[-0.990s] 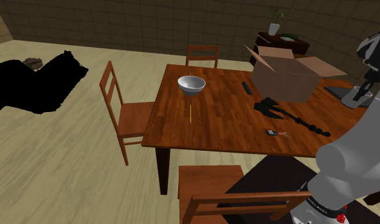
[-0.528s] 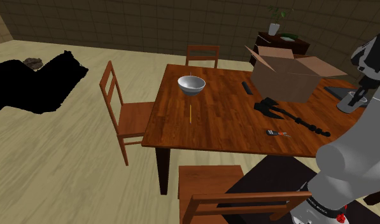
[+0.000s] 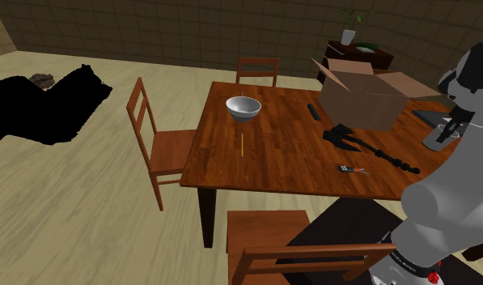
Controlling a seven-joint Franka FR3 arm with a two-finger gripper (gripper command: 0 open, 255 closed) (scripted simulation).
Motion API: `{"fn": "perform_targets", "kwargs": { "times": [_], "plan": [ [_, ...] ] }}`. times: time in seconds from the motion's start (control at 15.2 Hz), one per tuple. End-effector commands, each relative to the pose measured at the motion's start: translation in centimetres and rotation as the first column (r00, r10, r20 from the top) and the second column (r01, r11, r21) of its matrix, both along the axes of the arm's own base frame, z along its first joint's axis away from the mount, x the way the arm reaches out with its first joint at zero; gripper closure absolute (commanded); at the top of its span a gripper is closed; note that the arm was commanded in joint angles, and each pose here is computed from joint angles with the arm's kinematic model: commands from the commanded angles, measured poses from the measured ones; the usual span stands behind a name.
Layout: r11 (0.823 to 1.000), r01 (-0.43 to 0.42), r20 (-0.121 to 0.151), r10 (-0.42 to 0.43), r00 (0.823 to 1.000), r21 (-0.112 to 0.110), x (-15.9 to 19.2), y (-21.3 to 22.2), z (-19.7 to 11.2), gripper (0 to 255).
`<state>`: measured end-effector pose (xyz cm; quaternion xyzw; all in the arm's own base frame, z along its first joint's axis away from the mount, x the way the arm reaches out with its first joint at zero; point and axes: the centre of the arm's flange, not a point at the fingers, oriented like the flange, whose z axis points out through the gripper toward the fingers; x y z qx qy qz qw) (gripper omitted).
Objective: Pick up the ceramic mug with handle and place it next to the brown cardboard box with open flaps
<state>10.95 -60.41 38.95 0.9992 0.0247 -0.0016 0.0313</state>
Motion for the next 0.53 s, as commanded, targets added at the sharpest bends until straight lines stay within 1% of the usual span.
{"fn": "perform_targets", "kwargs": {
  "times": [0.0,0.26,0.46],
  "plan": [
    [1.0,0.0,0.0,0.0,1.0,-0.001,0.0,-0.1,-1.1,255],
    [1.0,0.0,0.0,0.0,1.0,-0.001,0.0,-0.1,-3.0,255],
    [1.0,0.0,0.0,0.0,1.0,-0.001,0.0,-0.1,-3.0,255]
  ]
}}
